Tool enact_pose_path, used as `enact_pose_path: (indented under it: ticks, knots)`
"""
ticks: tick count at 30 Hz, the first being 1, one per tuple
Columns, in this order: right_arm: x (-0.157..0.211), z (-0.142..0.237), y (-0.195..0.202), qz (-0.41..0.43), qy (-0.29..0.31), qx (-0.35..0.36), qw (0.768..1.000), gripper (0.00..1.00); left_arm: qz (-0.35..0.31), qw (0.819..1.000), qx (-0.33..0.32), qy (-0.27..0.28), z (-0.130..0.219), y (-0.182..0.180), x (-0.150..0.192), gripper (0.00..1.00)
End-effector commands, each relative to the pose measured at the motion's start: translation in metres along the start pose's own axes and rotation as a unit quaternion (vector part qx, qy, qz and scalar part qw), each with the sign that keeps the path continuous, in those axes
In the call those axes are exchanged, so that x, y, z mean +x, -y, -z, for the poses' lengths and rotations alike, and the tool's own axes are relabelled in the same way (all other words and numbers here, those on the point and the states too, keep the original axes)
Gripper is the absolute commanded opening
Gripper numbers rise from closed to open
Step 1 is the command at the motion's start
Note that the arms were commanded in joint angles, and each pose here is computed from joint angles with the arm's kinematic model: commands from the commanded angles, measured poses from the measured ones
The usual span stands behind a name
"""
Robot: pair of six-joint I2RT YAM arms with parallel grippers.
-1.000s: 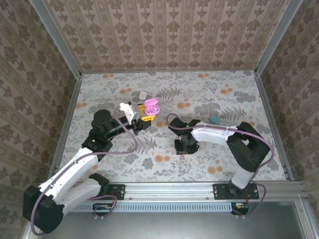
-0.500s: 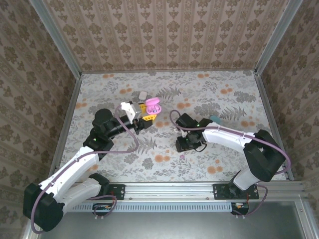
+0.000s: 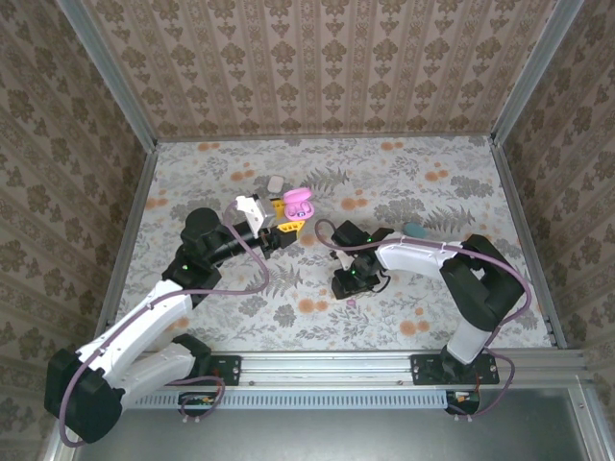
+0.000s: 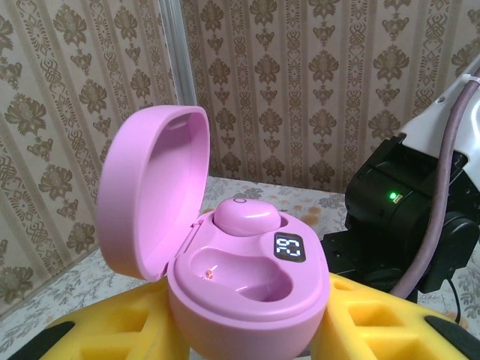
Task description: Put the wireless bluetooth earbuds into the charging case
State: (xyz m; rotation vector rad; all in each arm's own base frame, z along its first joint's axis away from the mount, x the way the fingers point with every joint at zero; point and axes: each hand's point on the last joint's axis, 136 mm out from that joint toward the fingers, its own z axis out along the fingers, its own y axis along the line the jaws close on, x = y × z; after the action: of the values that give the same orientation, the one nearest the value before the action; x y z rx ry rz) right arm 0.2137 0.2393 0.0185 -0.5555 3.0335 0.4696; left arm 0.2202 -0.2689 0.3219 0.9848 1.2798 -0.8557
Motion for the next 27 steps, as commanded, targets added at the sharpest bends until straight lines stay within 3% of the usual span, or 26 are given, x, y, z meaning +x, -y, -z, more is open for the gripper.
enact_pose_path:
  ticks: [1, 7, 9, 18, 27]
  knots:
    - [0.017, 0.003, 0.001, -0.019, -0.015, -0.009, 1.0, 0.39, -0.029, 0.999, -0.003, 0.025, 0.0, -0.001, -0.023, 0.41]
    - [0.026, 0.007, 0.006, -0.034, -0.019, 0.005, 0.999, 0.38, -0.026, 0.999, 0.006, 0.024, -0.004, 0.0, -0.022, 0.41]
    - [0.028, 0.009, 0.004, -0.035, -0.019, 0.0, 0.999, 0.32, -0.025, 0.999, 0.007, 0.024, -0.004, 0.0, -0.021, 0.41]
    - [0.02, 0.035, 0.008, -0.03, 0.018, 0.043, 0.998, 0.38, -0.024, 0.999, 0.004, 0.024, -0.003, -0.001, -0.02, 0.41]
    - [0.028, 0.025, -0.006, -0.007, -0.007, 0.055, 0.998, 0.37, -0.021, 0.999, 0.005, 0.026, -0.005, 0.0, -0.02, 0.41]
